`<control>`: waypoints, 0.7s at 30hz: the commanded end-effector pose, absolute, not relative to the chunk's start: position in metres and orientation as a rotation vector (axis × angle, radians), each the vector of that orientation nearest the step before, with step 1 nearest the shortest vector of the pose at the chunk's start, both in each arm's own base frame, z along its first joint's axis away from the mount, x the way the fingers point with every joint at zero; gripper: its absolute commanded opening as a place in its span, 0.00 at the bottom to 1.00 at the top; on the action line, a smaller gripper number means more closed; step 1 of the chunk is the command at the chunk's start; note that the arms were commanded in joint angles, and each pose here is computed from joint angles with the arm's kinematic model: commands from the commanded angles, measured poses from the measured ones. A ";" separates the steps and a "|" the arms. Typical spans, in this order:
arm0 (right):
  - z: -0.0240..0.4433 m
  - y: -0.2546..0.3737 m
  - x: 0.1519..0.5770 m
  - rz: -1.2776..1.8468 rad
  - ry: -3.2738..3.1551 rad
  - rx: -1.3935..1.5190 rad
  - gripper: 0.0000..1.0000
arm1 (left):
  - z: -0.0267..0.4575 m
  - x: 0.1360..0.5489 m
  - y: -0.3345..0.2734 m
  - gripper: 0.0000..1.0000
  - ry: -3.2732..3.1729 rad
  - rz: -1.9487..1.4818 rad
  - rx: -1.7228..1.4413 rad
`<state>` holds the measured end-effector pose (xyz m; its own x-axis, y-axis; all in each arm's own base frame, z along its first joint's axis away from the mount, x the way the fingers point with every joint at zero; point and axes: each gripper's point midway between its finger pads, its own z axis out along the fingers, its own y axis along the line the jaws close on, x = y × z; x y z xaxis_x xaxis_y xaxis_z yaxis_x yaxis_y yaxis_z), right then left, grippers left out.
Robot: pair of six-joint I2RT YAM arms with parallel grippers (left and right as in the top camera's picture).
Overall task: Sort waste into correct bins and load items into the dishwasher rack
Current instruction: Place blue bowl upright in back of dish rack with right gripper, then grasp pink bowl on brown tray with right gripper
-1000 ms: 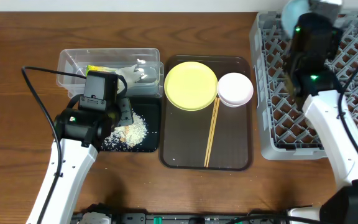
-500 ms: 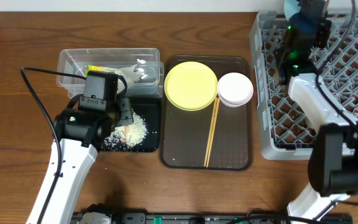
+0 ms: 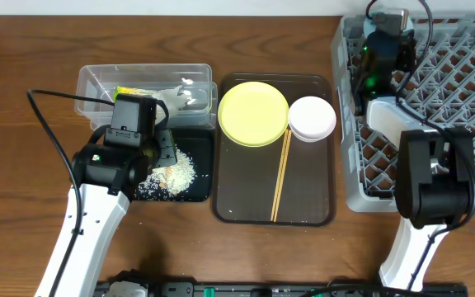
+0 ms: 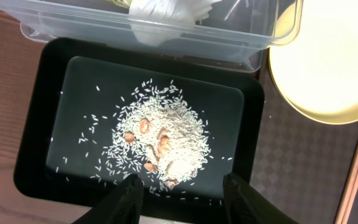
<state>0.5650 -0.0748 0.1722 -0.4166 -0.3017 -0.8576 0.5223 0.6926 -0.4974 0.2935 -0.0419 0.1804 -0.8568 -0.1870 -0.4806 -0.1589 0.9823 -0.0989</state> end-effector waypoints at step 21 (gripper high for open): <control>0.125 -0.005 0.540 -0.727 2.092 0.026 0.40 | 0.183 0.294 -0.039 0.46 2.609 -0.062 -0.256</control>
<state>0.5392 -0.0281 0.1118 -0.6463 -0.2803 -0.7097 0.3205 0.7443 -0.5859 0.2935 -0.0419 0.1804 -0.8568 -0.1870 -0.4806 -0.1589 0.9823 -0.0989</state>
